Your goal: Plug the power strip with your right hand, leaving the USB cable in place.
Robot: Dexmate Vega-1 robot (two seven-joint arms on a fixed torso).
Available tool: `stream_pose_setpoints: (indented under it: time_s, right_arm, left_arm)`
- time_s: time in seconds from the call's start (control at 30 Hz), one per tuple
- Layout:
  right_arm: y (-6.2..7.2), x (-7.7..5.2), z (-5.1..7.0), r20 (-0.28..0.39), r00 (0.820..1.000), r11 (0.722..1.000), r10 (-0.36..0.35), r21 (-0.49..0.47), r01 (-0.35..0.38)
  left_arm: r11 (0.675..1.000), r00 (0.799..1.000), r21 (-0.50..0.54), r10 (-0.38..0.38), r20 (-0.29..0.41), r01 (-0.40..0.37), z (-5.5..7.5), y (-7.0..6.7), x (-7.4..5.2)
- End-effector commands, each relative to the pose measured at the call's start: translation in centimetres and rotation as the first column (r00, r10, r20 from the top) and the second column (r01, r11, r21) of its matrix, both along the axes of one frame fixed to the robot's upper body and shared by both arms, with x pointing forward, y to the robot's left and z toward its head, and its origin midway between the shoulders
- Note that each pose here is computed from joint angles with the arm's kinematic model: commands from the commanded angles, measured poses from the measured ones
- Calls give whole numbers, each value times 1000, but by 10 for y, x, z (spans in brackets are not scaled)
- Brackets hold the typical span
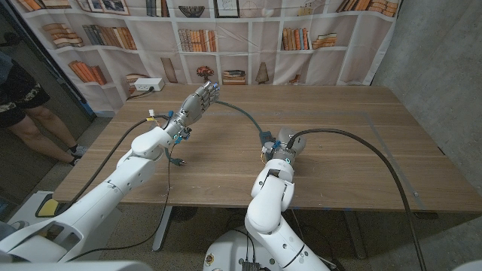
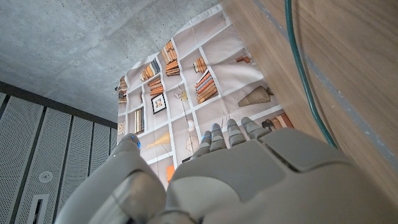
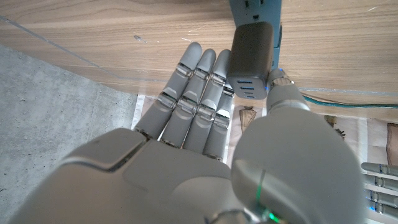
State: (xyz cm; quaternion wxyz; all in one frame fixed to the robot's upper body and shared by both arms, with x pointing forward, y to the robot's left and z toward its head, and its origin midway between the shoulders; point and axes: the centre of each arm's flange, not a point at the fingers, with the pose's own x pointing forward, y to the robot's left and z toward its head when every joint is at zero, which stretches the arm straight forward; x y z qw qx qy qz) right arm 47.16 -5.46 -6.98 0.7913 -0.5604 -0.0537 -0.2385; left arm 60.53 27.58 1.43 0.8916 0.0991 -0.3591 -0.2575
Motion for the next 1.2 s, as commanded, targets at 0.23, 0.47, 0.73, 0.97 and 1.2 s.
stream_pose_setpoints:
  time_s: [0.23,0.47,0.73,0.97,1.2]
  right_arm:
    - [0,7,0,-1,1000,1000,10,-1,-10]
    - [-1,10,0,-13,1000,1000,9,4,-9]
    - [-3,14,-2,-27,1000,1000,6,14,-6]
    - [-4,14,-2,-28,1000,1000,7,16,-7]
    - [-5,15,-3,-24,1000,1000,7,19,-6]
  left_arm:
    - [1000,1000,6,-8,-7,8,-1,-4,2]
    - [1000,1000,4,-8,-10,8,0,-4,4]
    - [1000,1000,9,-6,-20,7,-1,-5,7]
    - [1000,1000,11,-7,-16,7,-1,-6,7]
    - [1000,1000,11,-1,-14,2,-1,-5,5]
